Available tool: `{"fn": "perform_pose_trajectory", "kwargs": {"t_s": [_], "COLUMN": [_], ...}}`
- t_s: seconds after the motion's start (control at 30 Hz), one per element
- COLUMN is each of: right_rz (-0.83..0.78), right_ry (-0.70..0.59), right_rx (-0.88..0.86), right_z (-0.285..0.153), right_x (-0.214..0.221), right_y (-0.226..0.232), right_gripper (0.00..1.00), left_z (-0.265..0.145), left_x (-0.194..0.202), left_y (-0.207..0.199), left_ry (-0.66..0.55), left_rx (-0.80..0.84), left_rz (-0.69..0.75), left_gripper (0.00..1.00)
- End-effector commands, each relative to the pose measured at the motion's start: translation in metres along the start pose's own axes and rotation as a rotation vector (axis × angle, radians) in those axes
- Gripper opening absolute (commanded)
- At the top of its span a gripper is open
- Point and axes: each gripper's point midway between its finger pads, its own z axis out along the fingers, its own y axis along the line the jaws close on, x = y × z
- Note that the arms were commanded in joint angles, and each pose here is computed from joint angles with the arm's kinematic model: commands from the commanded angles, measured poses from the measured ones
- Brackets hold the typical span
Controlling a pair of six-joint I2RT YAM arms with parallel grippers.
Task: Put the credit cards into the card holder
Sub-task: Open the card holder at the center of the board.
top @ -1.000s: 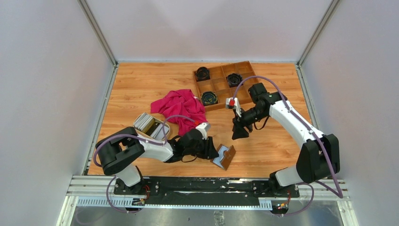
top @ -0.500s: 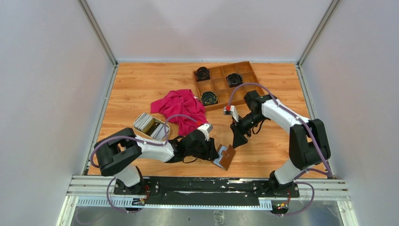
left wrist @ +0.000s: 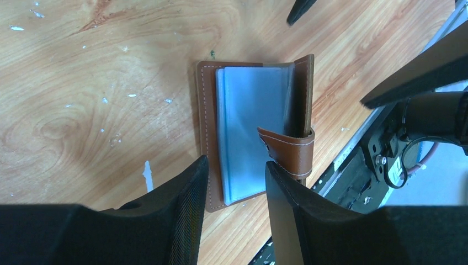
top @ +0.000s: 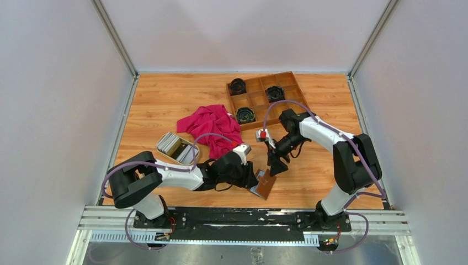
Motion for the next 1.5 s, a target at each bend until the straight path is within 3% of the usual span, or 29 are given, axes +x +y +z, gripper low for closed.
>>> {"fn": "perform_pose_trajectory", "kwargs": {"t_s": [0.0, 0.13, 0.47, 0.8, 0.9, 1.3, 1.47], "right_rz": [-0.255, -0.300, -0.395, -0.798, -0.916, -1.246, -1.304], "right_ry": [0.012, 0.014, 0.079, 0.173, 0.184, 0.081, 0.036], "right_rx": [-0.064, -0.098, -0.144, -0.079, -0.053, -0.024, -0.034], "right_z": [0.014, 0.022, 0.023, -0.018, -0.025, -0.025, -0.029], "right_x": [-0.010, -0.006, 0.009, -0.023, -0.033, -0.048, -0.053], "right_y": [0.008, 0.015, 0.021, 0.012, 0.010, 0.035, 0.054], "right_gripper": [0.62, 0.53, 0.02, 0.00, 0.00, 0.00, 0.00], "left_z": [-0.002, -0.002, -0.009, -0.042, -0.054, -0.077, -0.070], "left_x": [-0.007, -0.007, -0.013, -0.036, -0.046, -0.076, -0.079], "left_y": [-0.013, -0.017, -0.020, 0.000, 0.009, 0.022, 0.007], "left_ry": [-0.017, -0.017, -0.047, -0.180, -0.219, -0.294, -0.240], "left_rx": [0.028, 0.037, 0.044, 0.015, 0.018, 0.050, 0.136], "left_rz": [0.022, 0.019, 0.013, 0.069, 0.080, 0.273, 0.383], "left_gripper": [0.47, 0.47, 0.47, 0.54, 0.62, 0.84, 0.86]}}
